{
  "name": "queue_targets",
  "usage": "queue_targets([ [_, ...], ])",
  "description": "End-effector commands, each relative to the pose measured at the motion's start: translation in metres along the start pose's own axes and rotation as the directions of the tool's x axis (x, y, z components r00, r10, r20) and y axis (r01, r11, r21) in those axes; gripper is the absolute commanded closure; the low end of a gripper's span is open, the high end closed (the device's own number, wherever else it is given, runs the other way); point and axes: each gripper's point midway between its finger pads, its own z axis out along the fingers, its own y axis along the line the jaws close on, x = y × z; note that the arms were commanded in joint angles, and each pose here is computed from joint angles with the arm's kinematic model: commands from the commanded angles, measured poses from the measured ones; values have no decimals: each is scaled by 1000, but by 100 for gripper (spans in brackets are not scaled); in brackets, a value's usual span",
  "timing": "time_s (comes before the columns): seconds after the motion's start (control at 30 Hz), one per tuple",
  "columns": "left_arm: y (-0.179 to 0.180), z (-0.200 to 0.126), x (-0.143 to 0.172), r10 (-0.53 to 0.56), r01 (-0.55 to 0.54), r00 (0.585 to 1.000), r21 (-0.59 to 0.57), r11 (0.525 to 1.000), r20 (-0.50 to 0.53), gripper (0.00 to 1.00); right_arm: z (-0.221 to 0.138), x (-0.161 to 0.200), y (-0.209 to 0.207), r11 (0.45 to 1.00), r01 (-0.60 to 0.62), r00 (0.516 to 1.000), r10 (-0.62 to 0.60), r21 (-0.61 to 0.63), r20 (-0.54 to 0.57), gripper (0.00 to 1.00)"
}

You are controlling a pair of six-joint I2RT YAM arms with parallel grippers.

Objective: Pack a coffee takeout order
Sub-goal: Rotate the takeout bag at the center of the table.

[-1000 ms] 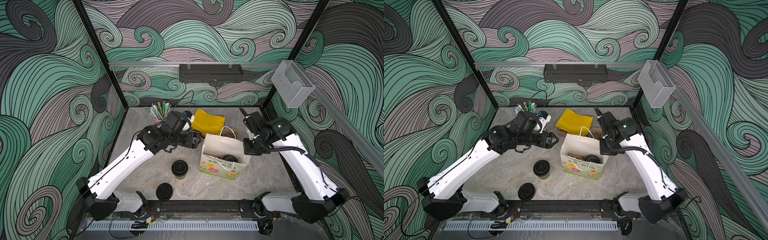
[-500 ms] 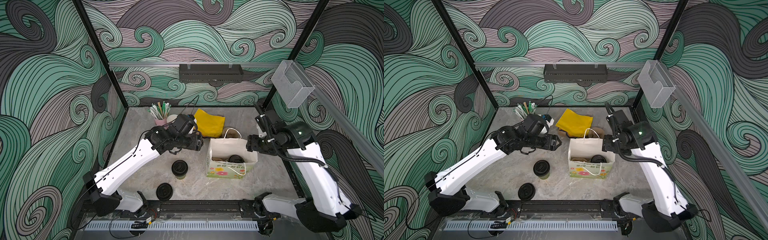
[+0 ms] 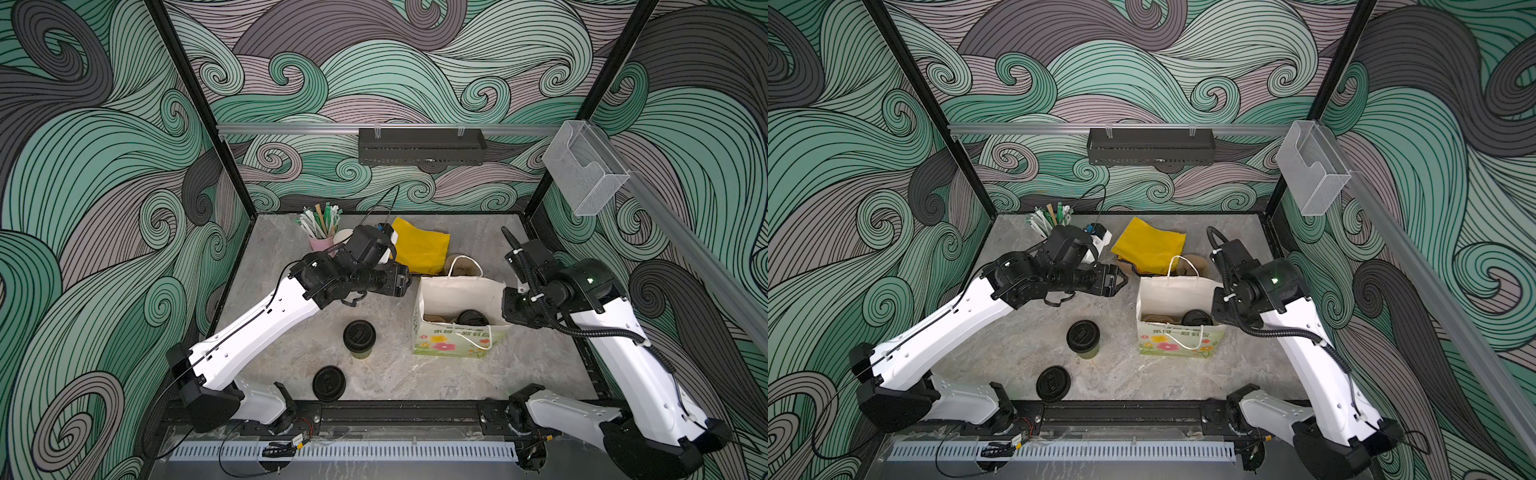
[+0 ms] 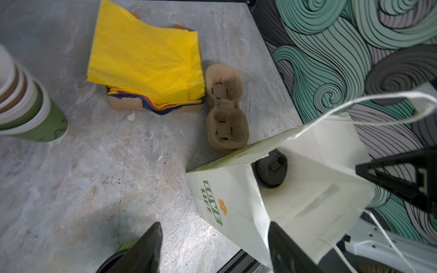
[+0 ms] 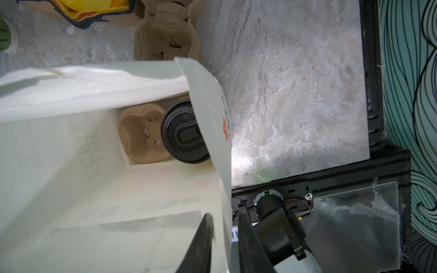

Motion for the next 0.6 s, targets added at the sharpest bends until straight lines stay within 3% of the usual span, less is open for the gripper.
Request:
queue_targets([
  [0.0,-41,9,-24,207,-215,976,162,963,61,28,-1,19,-26,992,48,996,-38,113,-85,86],
  [0.03,-47,13,-28,251,-260,965,179,949,72,28,-1,18,-25,992,54,995,-45,112,-85,85],
  [0.17,-65,30,-45,390,-402,916,221,888,99,27,-8,18,-17,997,55,995,-50,59,-84,63],
  [0.27,-76,46,-39,460,-461,885,291,838,75,27,-21,22,-13,1000,24,998,-24,-3,-65,47],
  [0.47,-94,67,-23,523,-492,851,428,758,51,29,-34,50,-15,994,-68,993,59,-89,-100,32],
  [0.57,-90,83,-18,554,-513,832,417,750,26,42,-32,63,-19,986,-128,987,117,-104,-112,27],
])
